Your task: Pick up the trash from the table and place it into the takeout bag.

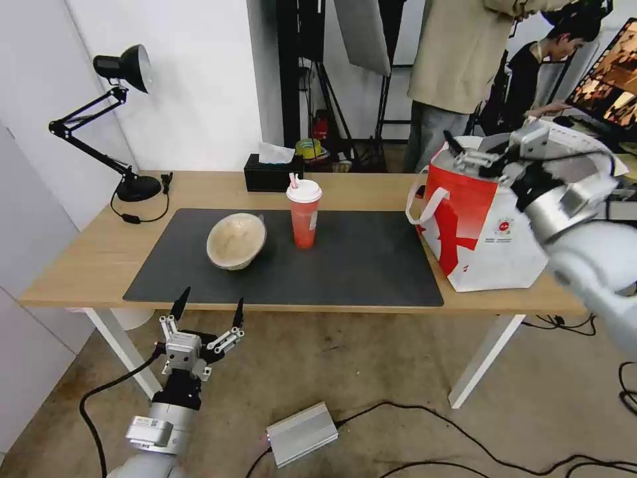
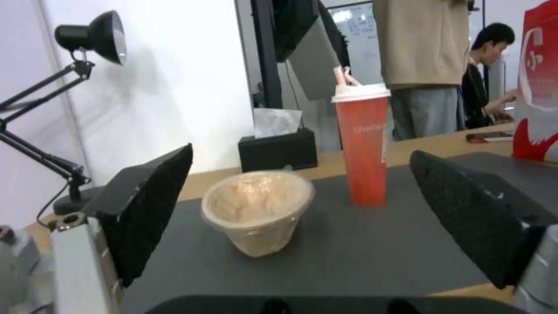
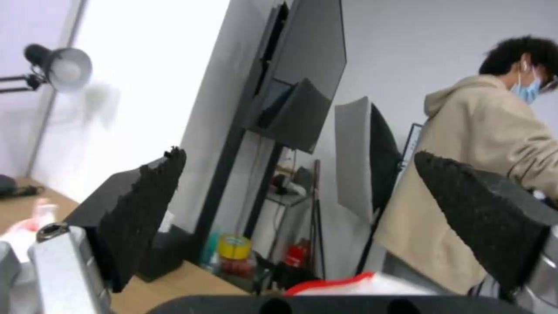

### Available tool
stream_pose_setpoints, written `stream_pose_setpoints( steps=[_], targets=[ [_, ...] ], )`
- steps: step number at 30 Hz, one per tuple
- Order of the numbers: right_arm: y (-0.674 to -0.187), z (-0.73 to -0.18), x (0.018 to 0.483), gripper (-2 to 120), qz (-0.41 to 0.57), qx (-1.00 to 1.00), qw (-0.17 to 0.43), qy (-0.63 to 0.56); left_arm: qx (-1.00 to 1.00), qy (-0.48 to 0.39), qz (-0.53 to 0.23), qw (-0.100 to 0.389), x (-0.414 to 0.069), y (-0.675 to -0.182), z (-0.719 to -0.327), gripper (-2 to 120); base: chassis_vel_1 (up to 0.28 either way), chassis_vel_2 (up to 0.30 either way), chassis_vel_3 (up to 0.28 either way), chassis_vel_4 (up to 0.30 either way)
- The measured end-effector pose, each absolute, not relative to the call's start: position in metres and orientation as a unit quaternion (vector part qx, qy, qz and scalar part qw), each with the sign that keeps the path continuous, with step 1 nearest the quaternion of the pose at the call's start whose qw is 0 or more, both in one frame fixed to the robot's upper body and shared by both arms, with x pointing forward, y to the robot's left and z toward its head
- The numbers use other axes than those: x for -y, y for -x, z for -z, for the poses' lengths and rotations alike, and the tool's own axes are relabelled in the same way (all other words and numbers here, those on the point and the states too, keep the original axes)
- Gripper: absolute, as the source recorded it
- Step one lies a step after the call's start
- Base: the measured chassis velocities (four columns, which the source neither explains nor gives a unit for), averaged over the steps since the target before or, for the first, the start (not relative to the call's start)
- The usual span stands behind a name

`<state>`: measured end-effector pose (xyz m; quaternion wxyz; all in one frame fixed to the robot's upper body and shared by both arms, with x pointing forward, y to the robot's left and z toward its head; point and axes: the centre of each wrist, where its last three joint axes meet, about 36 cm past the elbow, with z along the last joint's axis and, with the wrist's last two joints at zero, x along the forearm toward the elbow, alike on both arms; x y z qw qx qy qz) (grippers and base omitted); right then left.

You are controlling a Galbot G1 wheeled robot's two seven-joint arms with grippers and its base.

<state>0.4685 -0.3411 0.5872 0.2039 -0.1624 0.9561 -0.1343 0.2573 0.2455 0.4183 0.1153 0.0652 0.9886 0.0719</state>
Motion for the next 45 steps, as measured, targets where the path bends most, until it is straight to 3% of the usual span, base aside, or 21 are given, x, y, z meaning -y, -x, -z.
stream_pose_setpoints(
  steps=[23, 45],
  targets=[
    [-0.374, -0.464, 0.277, 100, 0.069, -0.963, 0.187, 0.181, -0.988, -0.057, -0.078, 0.122, -0.243, -0.261, -0.42, 100, 0.0, 0.0, 0.0, 0.0],
    [-0.318, -0.409, 0.239, 100, 0.057, -0.967, 0.145, 0.204, -0.989, -0.053, -0.076, 0.117, -0.242, -0.261, -0.415, 100, 0.0, 0.0, 0.0, 0.0]
  ],
)
